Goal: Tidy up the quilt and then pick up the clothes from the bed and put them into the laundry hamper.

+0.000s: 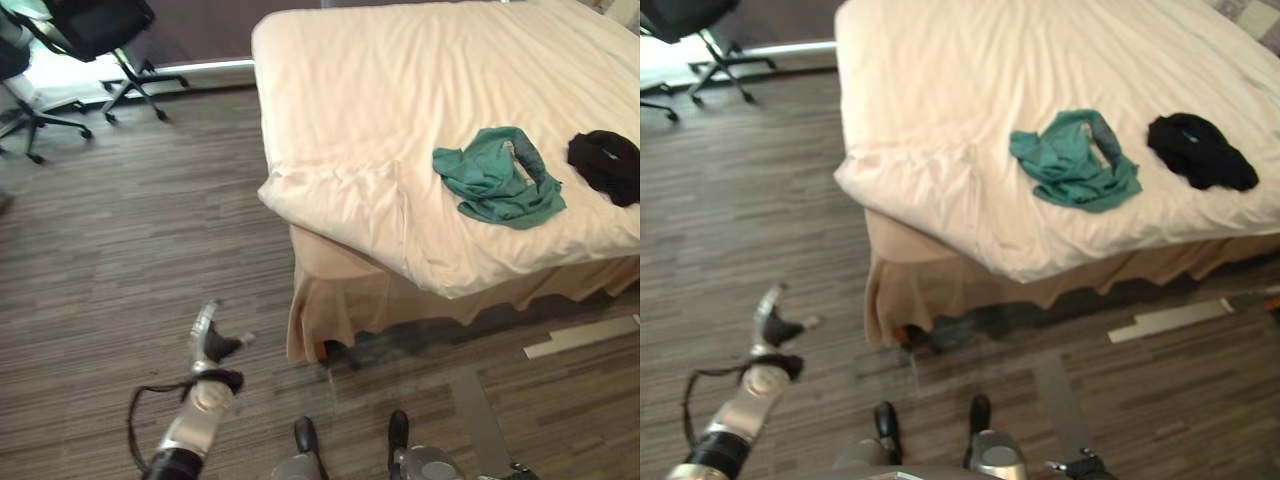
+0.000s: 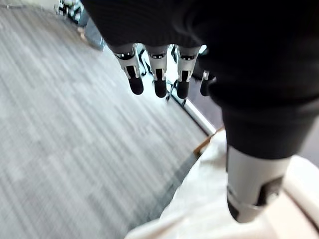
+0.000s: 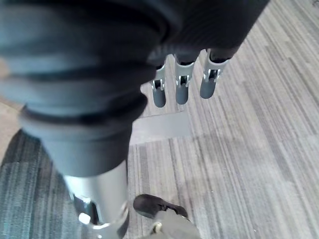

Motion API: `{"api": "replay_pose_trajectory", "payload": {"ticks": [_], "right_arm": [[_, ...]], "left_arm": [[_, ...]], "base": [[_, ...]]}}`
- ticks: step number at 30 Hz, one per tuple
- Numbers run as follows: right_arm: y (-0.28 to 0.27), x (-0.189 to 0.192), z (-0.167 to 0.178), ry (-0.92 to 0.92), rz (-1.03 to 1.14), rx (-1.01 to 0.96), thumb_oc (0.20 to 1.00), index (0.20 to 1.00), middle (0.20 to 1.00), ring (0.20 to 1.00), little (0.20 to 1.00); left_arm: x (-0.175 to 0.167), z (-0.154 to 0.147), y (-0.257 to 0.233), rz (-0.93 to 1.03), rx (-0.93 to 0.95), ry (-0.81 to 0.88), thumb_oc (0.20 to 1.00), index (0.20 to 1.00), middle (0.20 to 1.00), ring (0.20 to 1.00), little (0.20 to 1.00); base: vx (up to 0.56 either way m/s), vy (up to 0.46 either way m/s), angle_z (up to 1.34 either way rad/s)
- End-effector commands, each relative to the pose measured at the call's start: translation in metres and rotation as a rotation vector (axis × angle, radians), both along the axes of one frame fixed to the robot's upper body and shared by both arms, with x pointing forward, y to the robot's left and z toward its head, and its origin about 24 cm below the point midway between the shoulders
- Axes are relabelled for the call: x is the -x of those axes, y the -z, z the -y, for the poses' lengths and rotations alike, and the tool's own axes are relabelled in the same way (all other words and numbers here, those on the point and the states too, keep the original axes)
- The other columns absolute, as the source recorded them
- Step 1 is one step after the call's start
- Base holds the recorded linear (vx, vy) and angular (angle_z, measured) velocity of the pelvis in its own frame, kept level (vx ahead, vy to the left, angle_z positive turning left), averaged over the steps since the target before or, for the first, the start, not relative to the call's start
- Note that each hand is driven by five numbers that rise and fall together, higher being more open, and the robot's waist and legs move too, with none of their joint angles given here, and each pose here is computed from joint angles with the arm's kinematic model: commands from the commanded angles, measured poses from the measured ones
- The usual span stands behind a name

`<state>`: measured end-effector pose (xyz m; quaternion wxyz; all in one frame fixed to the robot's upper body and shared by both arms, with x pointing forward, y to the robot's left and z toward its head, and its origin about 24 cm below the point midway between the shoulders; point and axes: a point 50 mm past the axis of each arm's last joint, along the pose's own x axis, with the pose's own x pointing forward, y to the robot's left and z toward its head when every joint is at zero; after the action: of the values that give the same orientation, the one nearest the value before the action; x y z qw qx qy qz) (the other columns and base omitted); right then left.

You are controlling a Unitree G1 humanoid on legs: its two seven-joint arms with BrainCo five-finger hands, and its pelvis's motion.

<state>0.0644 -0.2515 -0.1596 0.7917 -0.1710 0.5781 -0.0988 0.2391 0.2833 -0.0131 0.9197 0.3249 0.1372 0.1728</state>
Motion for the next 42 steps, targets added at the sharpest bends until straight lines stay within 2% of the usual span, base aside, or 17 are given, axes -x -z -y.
{"api": "replay_pose_trajectory", "payload": {"ticks": [1,3,4,5,9,10,13,21,29,30,31,34,36,37,40,41,42], "right_arm": [[-0.005,-0.023,0.004,-0.056,0.054,0.028,1.0,1.0,1.0,1.0,1.0],[-0.009,-0.034,0.006,-0.089,0.082,0.034,1.0,1.0,1.0,1.0,1.0],[-0.009,-0.034,0.006,-0.089,0.084,0.033,1.0,1.0,1.0,1.0,1.0],[-0.012,-0.042,0.008,-0.115,0.101,0.041,1.0,1.0,1.0,1.0,1.0],[-0.016,-0.052,0.012,-0.128,0.13,0.053,1.0,1.0,1.0,1.0,1.0],[-0.02,-0.061,0.015,-0.131,0.158,0.065,1.0,1.0,1.0,1.0,1.0],[-0.024,-0.067,0.018,-0.121,0.188,0.081,1.0,1.0,1.0,1.0,1.0],[-0.026,-0.081,0.008,-0.081,0.269,0.034,1.0,1.0,1.0,1.0,1.0],[-0.023,-0.076,0.004,-0.081,0.262,0.01,1.0,1.0,1.0,1.0,1.0],[-0.022,-0.073,0.004,-0.075,0.256,0.011,1.0,1.0,1.0,1.0,1.0],[-0.022,-0.071,0.005,-0.071,0.249,0.012,1.0,1.0,1.0,1.0,1.0],[-0.022,-0.065,0.013,-0.049,0.227,0.035,1.0,1.0,1.0,1.0,1.0],[-0.022,-0.065,0.013,-0.05,0.227,0.036,1.0,1.0,1.0,1.0,1.0],[-0.024,-0.063,0.019,-0.028,0.228,0.054,1.0,1.0,1.0,1.0,1.0],[-0.024,-0.061,0.023,-0.008,0.22,0.06,1.0,1.0,1.0,1.0,1.0],[-0.026,-0.063,0.026,0.001,0.226,0.058,1.0,1.0,1.0,1.0,1.0],[-0.027,-0.065,0.027,-0.012,0.229,0.064,1.0,1.0,1.0,1.0,1.0]], "left_arm": [[-0.028,-0.011,-0.057,0.262,-0.075,-0.012,1.0,1.0,1.0,1.0,1.0],[-0.06,-0.008,-0.113,0.412,-0.218,0.06,1.0,1.0,1.0,1.0,1.0],[-0.061,-0.008,-0.114,0.413,-0.219,0.06,1.0,1.0,1.0,1.0,1.0],[-0.084,-0.002,-0.152,0.484,-0.355,0.1,1.0,1.0,1.0,1.0,1.0],[-0.107,0.005,-0.198,0.548,-0.528,0.122,1.0,1.0,1.0,1.0,1.0],[-0.123,0.012,-0.237,0.584,-0.68,0.122,1.0,1.0,1.0,1.0,1.0],[-0.147,0.018,-0.29,0.523,-0.925,0.088,1.0,1.0,1.0,1.0,1.0],[-0.16,0.034,-0.345,0.434,-1.199,0.048,1.0,1.0,1.0,1.0,1.0],[-0.178,0.073,-0.305,0.262,-1.41,0.263,1.0,1.0,1.0,1.0,1.0],[-0.18,0.08,-0.292,0.236,-1.403,0.309,0.473,0.473,0.473,0.473,0.473],[-0.182,0.083,-0.279,0.205,-1.398,0.346,0.2,0.2,0.2,0.2,0.2],[-0.18,0.088,-0.223,0.112,-1.283,0.456,0.2,0.2,0.2,0.2,0.2],[-0.18,0.088,-0.222,0.111,-1.282,0.456,0.2,0.2,0.2,0.2,0.2],[-0.168,0.071,-0.184,0.05,-1.19,0.481,0.2,0.2,0.2,0.2,0.2],[-0.153,0.041,-0.151,-0.056,-1.108,0.453,0.2,0.2,0.2,0.2,0.2],[-0.142,0.023,-0.133,-0.117,-1.054,0.425,0.275,0.275,0.275,0.275,0.275],[-0.131,0.007,-0.119,-0.17,-1.015,0.399,0.671,0.671,0.671,0.671,0.671]], "base": [[0.01,0.017,-0.03],[-0.03,0.034,-0.17],[-0.07,0.045,-0.17],[-0.05,0.019,-0.17],[-0.06,0.023,-0.17],[-0.06,-0.001,-0.23],[-0.04,-0.013,-0.1],[-0.01,-0.023,-0.12],[0.04,0.031,-0.16],[0.04,0.027,-0.04],[0.06,0.04,-0.05],[0.02,0.023,-0.09],[0.02,0.001,-0.07],[0.07,0.018,-0.01],[0.09,0.019,0.02],[0.09,0.029,0.08],[0.08,0.035,0.0]]}}
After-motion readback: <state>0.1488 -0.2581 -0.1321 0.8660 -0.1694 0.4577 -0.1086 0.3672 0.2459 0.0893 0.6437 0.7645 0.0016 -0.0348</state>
